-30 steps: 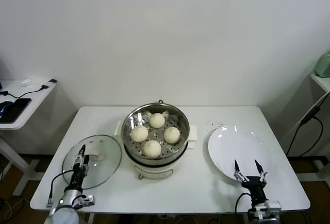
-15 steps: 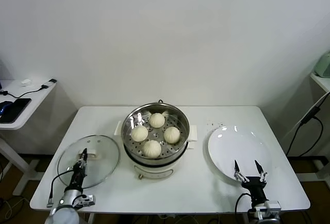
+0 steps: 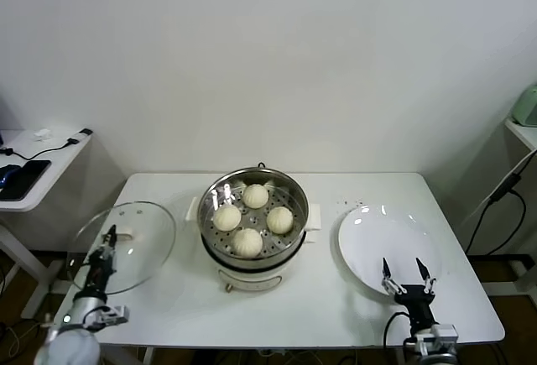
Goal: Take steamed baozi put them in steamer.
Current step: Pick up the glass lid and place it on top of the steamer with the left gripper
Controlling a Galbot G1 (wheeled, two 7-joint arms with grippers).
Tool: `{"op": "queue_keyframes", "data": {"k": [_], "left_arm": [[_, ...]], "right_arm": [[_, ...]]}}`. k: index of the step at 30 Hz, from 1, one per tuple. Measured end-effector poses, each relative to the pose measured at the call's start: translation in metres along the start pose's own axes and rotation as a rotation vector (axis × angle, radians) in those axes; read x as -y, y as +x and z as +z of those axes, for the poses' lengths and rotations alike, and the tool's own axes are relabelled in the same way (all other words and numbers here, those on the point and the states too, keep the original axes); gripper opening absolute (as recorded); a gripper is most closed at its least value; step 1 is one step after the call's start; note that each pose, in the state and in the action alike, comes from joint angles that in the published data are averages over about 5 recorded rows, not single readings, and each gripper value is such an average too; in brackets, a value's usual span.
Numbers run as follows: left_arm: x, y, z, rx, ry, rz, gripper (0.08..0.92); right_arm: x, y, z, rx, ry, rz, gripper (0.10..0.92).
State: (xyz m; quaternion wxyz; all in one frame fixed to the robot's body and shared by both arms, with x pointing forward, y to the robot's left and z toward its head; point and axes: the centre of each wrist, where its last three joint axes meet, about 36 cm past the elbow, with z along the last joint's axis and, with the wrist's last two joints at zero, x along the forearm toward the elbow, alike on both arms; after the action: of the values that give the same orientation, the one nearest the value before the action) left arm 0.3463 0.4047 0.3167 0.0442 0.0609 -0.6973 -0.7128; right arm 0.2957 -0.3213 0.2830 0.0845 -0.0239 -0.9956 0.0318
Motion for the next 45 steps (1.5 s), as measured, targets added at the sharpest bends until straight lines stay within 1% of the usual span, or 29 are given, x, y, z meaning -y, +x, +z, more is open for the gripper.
{"op": "queue_keyframes", "data": {"k": [4,7,11,15,24,32,40,45], "left_arm": [[-0.042,-0.008,0.002,-0.019,0.029,-0.01,0.128],[-0.073,-0.013,-0.007,-0.026,0.057,-0.015,0.128],[-0.108,-0.014,-0.031,-0.019,0.097,-0.017,0.128],[-0.129,-0.01,-0.066,0.007,0.124,-0.007,0.128],[-0.146,0.002,-0.163,0.064,0.148,0.031,0.128],[-0.156,0.013,-0.243,0.098,0.179,0.015,0.128],[-0.156,0.02,-0.309,0.124,0.197,0.002,0.128],[-0.151,0.02,-0.335,0.128,0.184,0.001,0.128]], "right_arm": [[-0.001,0.001,0.0,-0.003,0.007,-0.002,0.823],[-0.001,0.002,0.001,-0.003,0.01,-0.002,0.823],[0.0,0.002,0.003,0.0,0.016,0.0,0.823],[0.001,0.003,0.006,0.005,0.026,-0.001,0.823],[-0.001,0.005,0.011,0.029,0.034,-0.002,0.823],[-0.004,0.003,0.016,0.046,0.026,0.009,0.823],[-0.007,0.004,0.02,0.052,0.018,0.019,0.823],[-0.006,0.006,0.022,0.056,0.017,0.028,0.823]]}}
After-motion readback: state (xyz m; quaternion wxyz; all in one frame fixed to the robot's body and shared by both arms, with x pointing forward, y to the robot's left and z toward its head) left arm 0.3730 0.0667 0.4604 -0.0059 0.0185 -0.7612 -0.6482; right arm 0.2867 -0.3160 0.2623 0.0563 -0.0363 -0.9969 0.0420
